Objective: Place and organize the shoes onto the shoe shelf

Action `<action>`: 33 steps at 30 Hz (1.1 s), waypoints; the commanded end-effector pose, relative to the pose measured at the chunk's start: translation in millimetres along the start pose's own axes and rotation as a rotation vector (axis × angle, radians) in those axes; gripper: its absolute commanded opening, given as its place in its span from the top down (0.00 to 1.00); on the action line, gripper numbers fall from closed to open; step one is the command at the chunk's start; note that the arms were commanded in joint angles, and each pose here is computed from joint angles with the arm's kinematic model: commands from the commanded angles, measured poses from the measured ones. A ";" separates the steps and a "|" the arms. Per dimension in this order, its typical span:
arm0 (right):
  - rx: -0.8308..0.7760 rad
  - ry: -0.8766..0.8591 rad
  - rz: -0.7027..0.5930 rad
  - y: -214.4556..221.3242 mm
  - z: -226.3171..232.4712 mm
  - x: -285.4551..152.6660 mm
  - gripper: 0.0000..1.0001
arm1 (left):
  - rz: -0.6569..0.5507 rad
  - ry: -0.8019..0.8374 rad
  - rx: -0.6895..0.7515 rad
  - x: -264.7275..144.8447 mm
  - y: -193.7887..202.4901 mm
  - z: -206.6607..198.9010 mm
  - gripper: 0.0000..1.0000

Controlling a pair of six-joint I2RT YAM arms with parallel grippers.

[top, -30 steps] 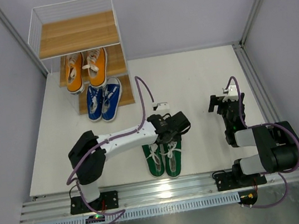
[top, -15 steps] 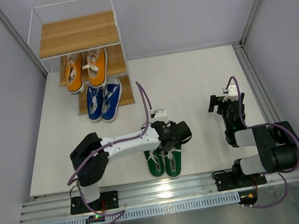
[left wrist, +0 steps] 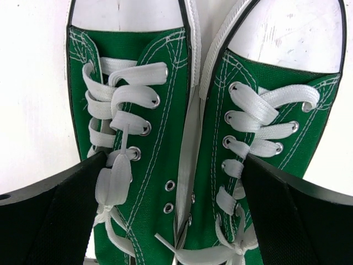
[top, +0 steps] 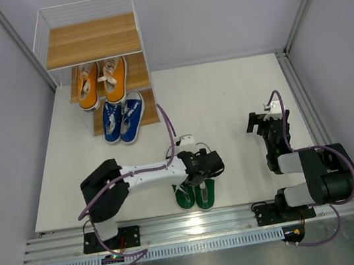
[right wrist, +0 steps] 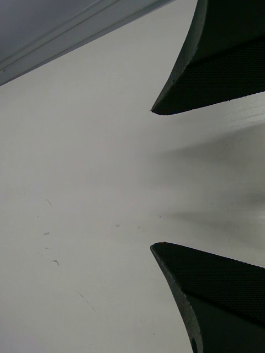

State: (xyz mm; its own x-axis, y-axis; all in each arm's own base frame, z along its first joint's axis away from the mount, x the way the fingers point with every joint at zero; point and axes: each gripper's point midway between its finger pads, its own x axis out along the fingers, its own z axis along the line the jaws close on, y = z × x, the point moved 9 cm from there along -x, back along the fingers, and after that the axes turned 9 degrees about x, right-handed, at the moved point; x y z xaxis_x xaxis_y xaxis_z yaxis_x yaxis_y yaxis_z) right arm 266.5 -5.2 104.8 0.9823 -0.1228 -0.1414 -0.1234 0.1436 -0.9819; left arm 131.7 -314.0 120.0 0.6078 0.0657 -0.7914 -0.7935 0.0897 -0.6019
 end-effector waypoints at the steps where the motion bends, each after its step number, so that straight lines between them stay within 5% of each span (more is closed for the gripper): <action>1: 0.017 -0.019 -0.093 -18.2 3.7 6.6 0.03 | 0.111 -0.124 0.078 9.7 29.8 21.2 0.00; 8: 0.018 -0.018 -0.098 -19.3 3.8 6.9 0.03 | 0.161 -0.091 0.061 38.3 53.2 25.2 0.00; 10: 0.017 -0.018 -0.095 -18.4 3.6 6.6 0.03 | 0.192 -0.076 0.089 42.9 61.4 21.3 0.12; 13: 0.017 -0.019 -0.096 -18.9 4.1 6.9 0.03 | 0.196 -0.015 0.107 44.8 65.3 12.2 0.54; 14: 0.017 -0.019 -0.093 -18.4 4.0 6.8 0.03 | 0.197 -0.004 0.109 44.5 65.8 9.7 0.83; 16: 0.017 -0.019 -0.096 -18.9 3.8 6.9 0.03 | 0.205 0.003 0.123 44.1 67.6 6.3 1.00; 33: 0.017 -0.017 -0.093 -18.2 3.5 6.6 0.03 | 0.034 0.129 0.145 -66.5 -2.2 25.4 1.00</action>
State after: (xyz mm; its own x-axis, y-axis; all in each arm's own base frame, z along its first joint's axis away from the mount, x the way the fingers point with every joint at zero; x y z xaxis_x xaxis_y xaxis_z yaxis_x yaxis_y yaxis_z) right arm 266.5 -5.2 104.8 0.9823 -0.1228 -0.1414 -0.1234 0.1436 -0.9819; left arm 106.6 -307.7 127.8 0.5542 -0.0182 -0.8322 -0.8137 0.1987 -0.5463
